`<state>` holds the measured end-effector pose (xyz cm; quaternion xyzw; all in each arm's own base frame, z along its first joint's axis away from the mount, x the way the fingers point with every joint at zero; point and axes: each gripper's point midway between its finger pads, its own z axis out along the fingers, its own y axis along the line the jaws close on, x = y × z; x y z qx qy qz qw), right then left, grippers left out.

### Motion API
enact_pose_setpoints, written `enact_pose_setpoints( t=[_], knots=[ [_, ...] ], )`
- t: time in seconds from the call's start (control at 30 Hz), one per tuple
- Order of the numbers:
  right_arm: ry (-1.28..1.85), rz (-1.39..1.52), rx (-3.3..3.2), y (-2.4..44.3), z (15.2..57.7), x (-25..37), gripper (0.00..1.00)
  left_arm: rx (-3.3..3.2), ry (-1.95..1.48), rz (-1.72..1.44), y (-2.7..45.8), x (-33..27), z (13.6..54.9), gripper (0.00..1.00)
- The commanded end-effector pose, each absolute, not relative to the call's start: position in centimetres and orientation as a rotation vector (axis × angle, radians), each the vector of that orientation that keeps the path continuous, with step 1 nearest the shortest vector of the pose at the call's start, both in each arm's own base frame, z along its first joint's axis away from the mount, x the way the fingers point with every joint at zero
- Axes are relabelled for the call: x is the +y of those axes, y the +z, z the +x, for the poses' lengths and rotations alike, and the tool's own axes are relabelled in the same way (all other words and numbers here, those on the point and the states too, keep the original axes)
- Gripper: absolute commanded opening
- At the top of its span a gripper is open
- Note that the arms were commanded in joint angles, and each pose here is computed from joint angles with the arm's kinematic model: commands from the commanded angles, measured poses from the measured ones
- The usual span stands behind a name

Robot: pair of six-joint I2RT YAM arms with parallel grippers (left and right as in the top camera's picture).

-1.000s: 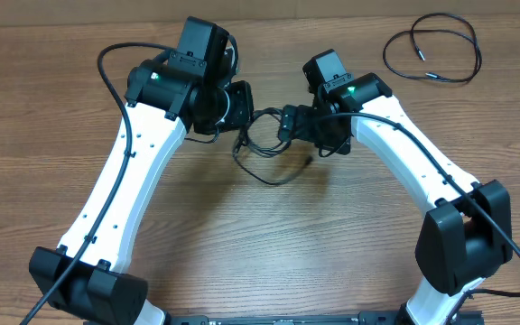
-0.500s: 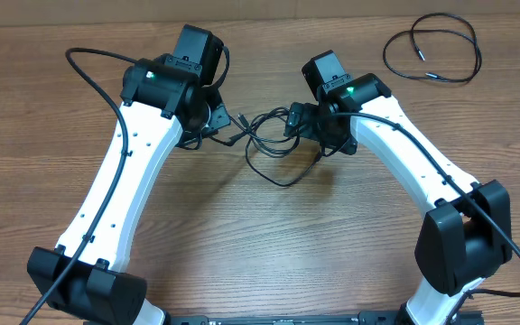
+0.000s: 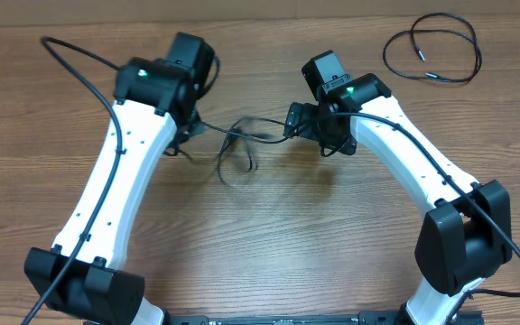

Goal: Untangle cables

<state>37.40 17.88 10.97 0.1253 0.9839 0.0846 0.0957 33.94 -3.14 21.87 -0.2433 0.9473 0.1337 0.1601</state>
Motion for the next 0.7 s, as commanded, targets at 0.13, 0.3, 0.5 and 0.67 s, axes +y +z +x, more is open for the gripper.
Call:
enact_pose_setpoints(
  t=[0.13,0.3,0.5,0.67],
  knots=[
    [0.195,0.393,2.877,11.5,37.8,16.8,1.0,2.685,0.356,-0.822,22.1,-1.3,34.1,0.04],
    [0.196,0.398,2.876,11.5,37.8,16.8,1.0,2.706,0.304,-0.81,21.9,-2.0,34.3,0.04],
    [0.206,0.396,2.871,11.6,37.9,16.9,1.0,2.869,-0.161,-0.49,21.3,-8.5,35.2,0.04],
    [0.22,0.393,2.865,11.6,38.1,17.1,1.0,2.792,-0.809,0.118,24.2,-17.8,35.2,0.04]
  ],
)
